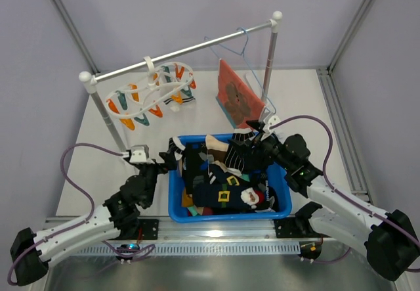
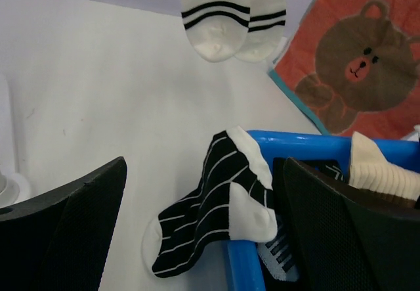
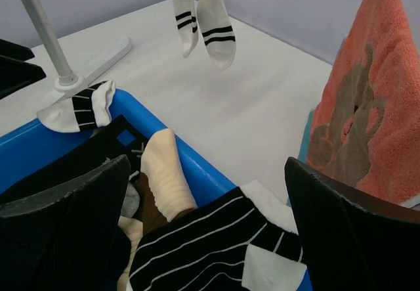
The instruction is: Remove the socks clipped to the hanger
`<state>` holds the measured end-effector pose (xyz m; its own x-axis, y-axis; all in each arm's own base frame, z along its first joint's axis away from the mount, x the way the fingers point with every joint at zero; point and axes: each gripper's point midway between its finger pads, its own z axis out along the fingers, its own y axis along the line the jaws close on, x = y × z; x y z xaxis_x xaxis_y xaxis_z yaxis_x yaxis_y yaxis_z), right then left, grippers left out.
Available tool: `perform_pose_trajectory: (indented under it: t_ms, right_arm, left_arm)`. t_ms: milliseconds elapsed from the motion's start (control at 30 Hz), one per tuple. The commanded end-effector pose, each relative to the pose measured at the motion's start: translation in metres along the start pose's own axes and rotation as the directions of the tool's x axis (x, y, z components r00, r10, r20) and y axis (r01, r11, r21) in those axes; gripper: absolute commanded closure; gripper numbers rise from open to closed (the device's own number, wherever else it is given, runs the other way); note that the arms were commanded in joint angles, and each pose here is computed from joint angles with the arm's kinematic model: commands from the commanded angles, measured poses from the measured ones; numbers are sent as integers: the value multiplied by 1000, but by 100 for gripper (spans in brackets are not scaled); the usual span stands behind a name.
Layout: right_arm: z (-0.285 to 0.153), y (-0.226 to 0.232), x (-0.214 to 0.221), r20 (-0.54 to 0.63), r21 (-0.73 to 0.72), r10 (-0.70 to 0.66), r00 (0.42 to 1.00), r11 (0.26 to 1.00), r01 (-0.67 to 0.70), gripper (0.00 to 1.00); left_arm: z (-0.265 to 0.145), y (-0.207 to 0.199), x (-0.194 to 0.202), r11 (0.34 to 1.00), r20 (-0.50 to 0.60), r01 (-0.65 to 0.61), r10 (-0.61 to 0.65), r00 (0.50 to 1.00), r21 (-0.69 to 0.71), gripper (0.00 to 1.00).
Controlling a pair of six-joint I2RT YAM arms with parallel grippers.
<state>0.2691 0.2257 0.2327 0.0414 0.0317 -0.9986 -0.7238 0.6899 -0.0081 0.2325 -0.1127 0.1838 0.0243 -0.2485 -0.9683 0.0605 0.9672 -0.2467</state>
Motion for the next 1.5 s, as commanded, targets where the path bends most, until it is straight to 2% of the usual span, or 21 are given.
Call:
perform_pose_trajectory:
  t_ms: [0,167,367,567,667,700,800,900,1067,1133,1267,1467]
  right_arm:
    - [0,2,-18,65,-9,-1,998,1000,1,0]
    - [-6,2,-22,75,-3,-2,997,1000,2,0]
    - [-8,3,-22,81,-4,-1,997,1000,2,0]
    - [-5,1,-17,68,0,3,998,1000,-3,0]
    - [-7,1,-16,68,3,3,998,1000,-3,0]
    - [-7,1,-16,70,3,3,998,1000,-3,0]
    - [-9,2,-18,74,2,2,997,1000,-2,0]
    - [-9,2,-18,74,0,2,997,1000,-2,0]
    - [-8,2,-16,68,-3,3,998,1000,-3,0]
    - [-7,3,-15,65,-7,2,998,1000,-2,0]
    - [-6,3,-13,59,-10,2,998,1000,-2,0]
    - [-6,3,-12,53,-12,2,999,1000,-1,0]
  left_arm:
    - [1,-39,7,980,-88,60,-44,995,191,0]
    - [-1,-60,14,960,-160,89,-47,986,266,0]
    - [-2,-43,25,980,-197,81,-44,979,184,0]
    - [-3,-42,37,981,-226,80,-39,973,179,4]
    - [-2,-45,37,979,-224,78,-35,974,187,16]
    - [0,-47,38,979,-223,78,-35,974,189,28]
    - [2,-46,38,981,-219,62,-21,975,181,47]
    - [6,-45,36,983,-211,59,-22,977,174,54]
    - [8,-41,31,985,-192,70,-39,981,159,73]
    - [9,-40,26,985,-178,70,-41,983,158,76]
    - [11,-38,21,986,-170,62,-35,985,153,100]
    - [12,-42,7,984,-145,59,-35,989,169,100]
